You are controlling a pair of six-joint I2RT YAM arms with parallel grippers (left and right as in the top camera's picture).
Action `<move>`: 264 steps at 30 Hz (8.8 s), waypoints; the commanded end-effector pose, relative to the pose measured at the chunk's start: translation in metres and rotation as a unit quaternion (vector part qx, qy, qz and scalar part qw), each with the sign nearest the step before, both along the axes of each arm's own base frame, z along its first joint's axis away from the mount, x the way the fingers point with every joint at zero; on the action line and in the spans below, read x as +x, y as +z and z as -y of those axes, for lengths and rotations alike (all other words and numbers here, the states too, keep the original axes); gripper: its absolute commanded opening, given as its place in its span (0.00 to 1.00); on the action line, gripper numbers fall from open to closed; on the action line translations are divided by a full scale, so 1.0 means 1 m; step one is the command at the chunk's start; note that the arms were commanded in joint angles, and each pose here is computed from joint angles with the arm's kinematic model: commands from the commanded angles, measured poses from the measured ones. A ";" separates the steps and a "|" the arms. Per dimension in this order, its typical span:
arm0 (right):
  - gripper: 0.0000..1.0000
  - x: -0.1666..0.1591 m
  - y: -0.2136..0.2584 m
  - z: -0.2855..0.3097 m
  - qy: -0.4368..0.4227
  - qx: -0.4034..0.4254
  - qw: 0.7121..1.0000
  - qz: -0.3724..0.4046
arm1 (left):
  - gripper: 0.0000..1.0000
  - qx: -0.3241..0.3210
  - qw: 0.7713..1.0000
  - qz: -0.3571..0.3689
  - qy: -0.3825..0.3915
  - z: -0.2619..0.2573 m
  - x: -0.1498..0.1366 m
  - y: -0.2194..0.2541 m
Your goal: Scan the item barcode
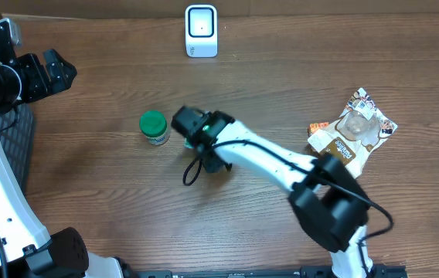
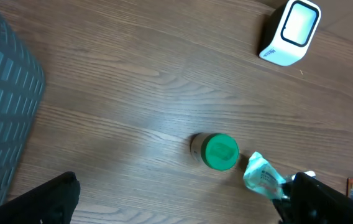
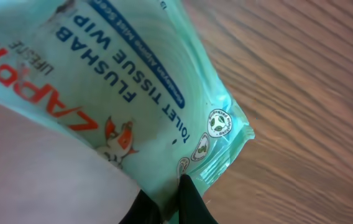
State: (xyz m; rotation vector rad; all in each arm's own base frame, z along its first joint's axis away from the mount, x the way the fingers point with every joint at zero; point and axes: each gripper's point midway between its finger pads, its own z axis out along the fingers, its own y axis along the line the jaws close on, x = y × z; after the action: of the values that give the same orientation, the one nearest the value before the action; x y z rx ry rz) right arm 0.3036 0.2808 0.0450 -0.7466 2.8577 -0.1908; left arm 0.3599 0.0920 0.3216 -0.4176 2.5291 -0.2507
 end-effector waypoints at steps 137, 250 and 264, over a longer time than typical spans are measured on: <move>0.77 0.064 -0.007 0.122 -0.139 0.316 0.911 -0.227 | 0.99 0.007 1.000 0.013 -0.011 0.002 0.000 0.008; 0.15 0.276 0.228 0.020 0.080 -0.040 0.865 0.493 | 1.00 0.007 1.000 0.013 -0.011 0.002 0.000 0.008; 0.32 0.260 0.142 0.031 -0.088 0.225 0.926 0.289 | 1.00 0.007 1.000 0.013 -0.011 0.002 0.000 0.008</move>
State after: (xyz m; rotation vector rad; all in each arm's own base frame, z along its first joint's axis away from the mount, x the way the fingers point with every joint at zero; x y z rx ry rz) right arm 0.5662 0.2406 0.1816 -0.4573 2.2076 -0.0918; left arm 0.3599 0.0922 0.3216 -0.4181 2.5290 -0.2506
